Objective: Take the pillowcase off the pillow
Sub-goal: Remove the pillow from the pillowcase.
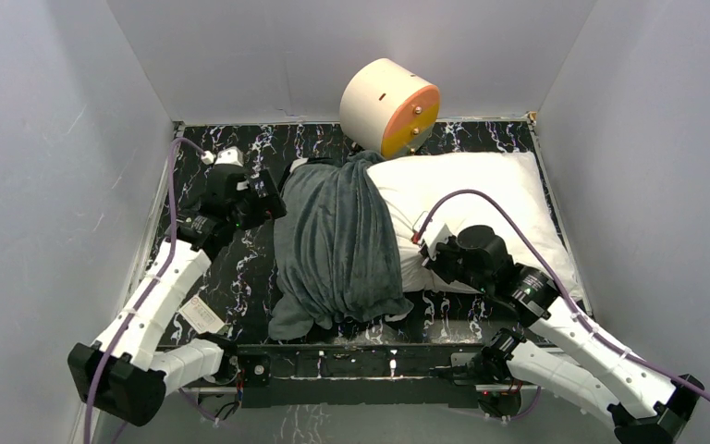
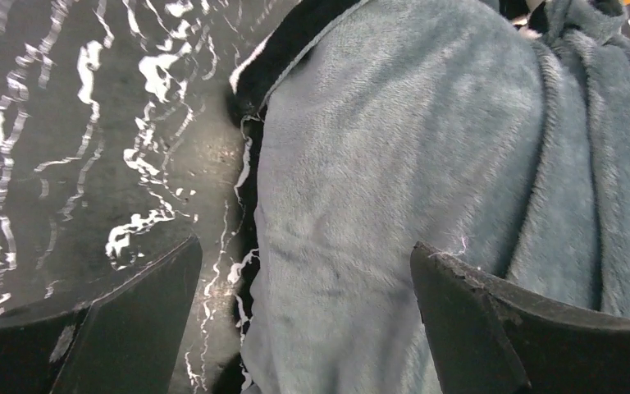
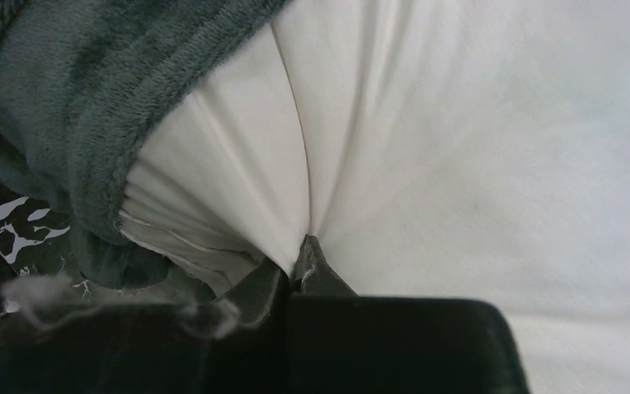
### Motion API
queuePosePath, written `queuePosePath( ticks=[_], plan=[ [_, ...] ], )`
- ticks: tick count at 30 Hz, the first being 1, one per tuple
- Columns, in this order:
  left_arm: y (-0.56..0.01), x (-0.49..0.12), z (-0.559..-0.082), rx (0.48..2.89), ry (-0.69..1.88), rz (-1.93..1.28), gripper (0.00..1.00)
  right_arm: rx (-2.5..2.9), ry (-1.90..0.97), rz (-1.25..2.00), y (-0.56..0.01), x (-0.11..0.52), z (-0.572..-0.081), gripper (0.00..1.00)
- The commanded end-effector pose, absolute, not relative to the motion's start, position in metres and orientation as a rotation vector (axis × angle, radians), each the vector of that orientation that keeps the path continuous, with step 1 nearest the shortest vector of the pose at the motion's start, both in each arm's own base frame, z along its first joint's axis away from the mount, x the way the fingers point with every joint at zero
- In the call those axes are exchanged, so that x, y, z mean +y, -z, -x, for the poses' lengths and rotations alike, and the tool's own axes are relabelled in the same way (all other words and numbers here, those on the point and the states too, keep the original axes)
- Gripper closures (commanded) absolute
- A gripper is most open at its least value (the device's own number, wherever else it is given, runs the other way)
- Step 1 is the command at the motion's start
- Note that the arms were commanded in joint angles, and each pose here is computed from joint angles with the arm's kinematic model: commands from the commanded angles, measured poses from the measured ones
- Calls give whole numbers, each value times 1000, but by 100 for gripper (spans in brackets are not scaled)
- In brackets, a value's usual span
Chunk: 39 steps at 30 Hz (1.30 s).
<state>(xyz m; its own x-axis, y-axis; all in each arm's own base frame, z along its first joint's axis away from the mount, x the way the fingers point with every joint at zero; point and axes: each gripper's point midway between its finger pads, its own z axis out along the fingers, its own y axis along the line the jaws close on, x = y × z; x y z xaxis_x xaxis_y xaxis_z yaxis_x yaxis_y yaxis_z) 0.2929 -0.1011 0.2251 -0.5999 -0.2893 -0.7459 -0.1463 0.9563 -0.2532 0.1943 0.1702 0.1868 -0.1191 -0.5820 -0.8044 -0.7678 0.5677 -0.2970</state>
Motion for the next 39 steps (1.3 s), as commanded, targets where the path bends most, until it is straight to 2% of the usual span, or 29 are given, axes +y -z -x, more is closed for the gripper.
queuePosePath(
  ticks=[1,12,24,36,39],
  plan=[
    [-208,-126,-300,2285,647,231,2,1740,-321,1122,-207,175,-182,100],
    [-164,-103,-306,2147,1129,532,2,1779,-332,1132,-197,180,-184,100],
    [-109,-108,-278,2073,1313,784,2,1814,-360,1115,-190,187,-187,100],
    [-81,-92,-260,2025,1177,1026,2,1837,-369,1117,-186,190,-187,100],
    [-74,-78,-257,2049,1042,1116,2,1839,-372,1119,-186,190,-187,100]
  ],
)
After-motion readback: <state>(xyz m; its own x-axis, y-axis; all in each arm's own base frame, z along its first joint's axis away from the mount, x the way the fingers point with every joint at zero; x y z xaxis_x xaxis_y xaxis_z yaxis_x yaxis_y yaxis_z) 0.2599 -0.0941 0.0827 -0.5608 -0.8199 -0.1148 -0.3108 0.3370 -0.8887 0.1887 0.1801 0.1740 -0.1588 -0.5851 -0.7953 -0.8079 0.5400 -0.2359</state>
